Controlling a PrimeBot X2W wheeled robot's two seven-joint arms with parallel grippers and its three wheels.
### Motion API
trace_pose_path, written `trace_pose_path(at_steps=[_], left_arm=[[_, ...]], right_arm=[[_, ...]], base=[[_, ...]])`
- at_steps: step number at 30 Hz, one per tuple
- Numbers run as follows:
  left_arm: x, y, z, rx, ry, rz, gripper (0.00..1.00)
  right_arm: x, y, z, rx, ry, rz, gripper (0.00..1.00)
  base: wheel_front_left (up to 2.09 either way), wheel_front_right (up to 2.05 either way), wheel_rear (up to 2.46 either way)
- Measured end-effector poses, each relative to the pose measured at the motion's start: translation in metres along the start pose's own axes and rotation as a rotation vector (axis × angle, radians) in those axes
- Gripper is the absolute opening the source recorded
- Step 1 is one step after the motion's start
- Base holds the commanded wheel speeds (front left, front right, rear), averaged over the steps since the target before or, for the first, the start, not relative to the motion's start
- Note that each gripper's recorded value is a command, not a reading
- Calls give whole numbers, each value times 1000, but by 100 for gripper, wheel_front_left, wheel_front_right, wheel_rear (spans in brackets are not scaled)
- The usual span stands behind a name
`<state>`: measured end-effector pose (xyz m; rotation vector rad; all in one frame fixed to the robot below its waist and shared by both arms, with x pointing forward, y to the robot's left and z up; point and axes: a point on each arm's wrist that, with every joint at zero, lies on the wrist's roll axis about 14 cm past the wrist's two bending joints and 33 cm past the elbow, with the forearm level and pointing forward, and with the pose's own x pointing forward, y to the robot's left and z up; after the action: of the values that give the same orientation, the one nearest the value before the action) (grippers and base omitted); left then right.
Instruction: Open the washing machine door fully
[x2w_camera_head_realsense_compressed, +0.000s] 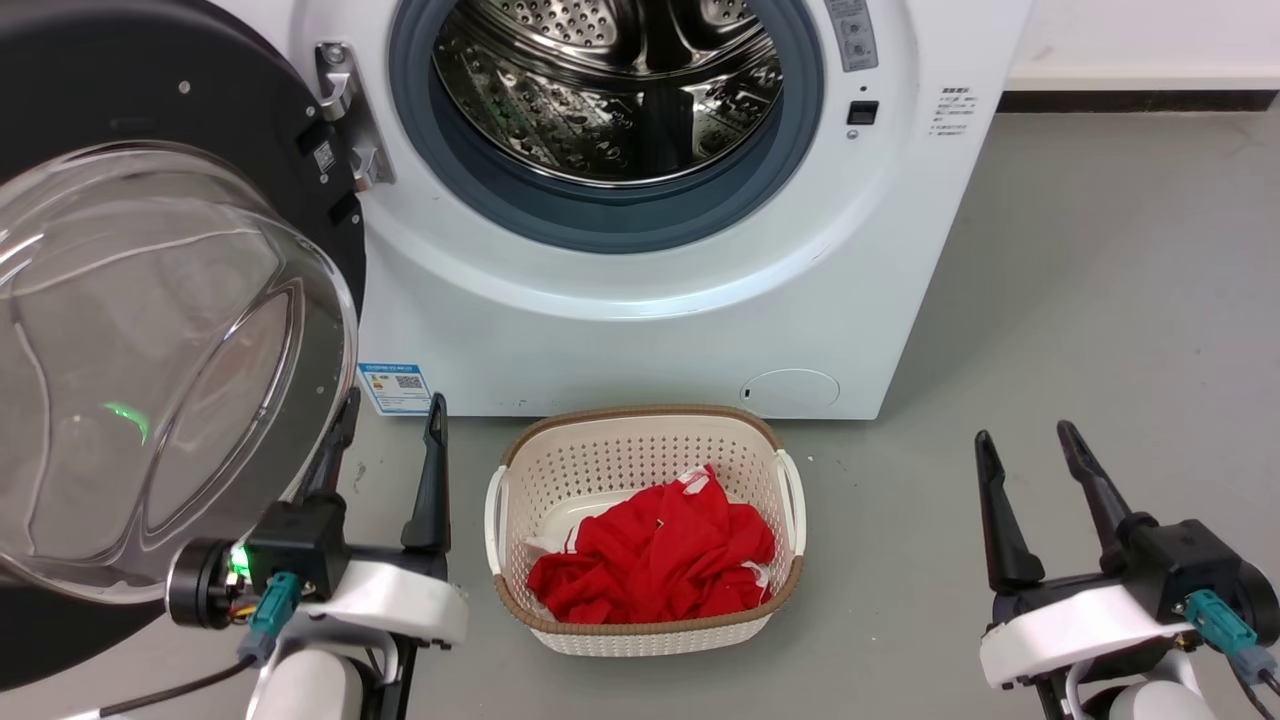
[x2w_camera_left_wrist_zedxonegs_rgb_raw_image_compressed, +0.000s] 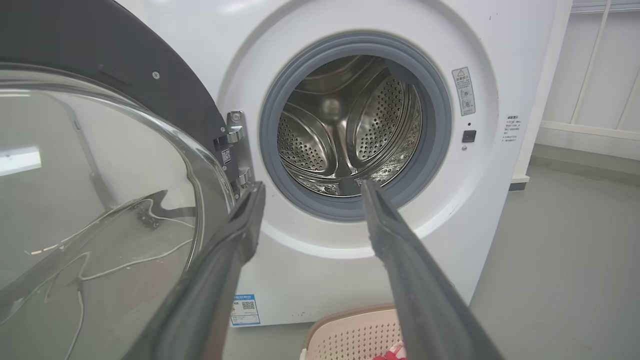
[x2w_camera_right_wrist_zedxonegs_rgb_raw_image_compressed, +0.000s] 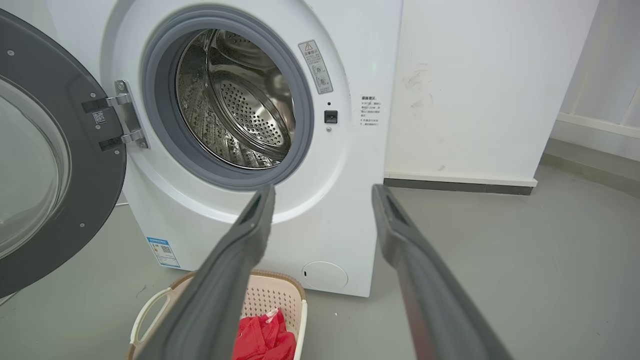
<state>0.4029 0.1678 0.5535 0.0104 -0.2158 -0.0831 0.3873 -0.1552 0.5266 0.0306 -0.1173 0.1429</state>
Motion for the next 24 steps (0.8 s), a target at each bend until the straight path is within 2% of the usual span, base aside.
trace_pose_path(at_steps=[24], left_arm=[[-17,-4,-10,-23,35,21,100]], right_arm=[[-12,-1,0,7,11,-8,100]], base=[[0,0,0]])
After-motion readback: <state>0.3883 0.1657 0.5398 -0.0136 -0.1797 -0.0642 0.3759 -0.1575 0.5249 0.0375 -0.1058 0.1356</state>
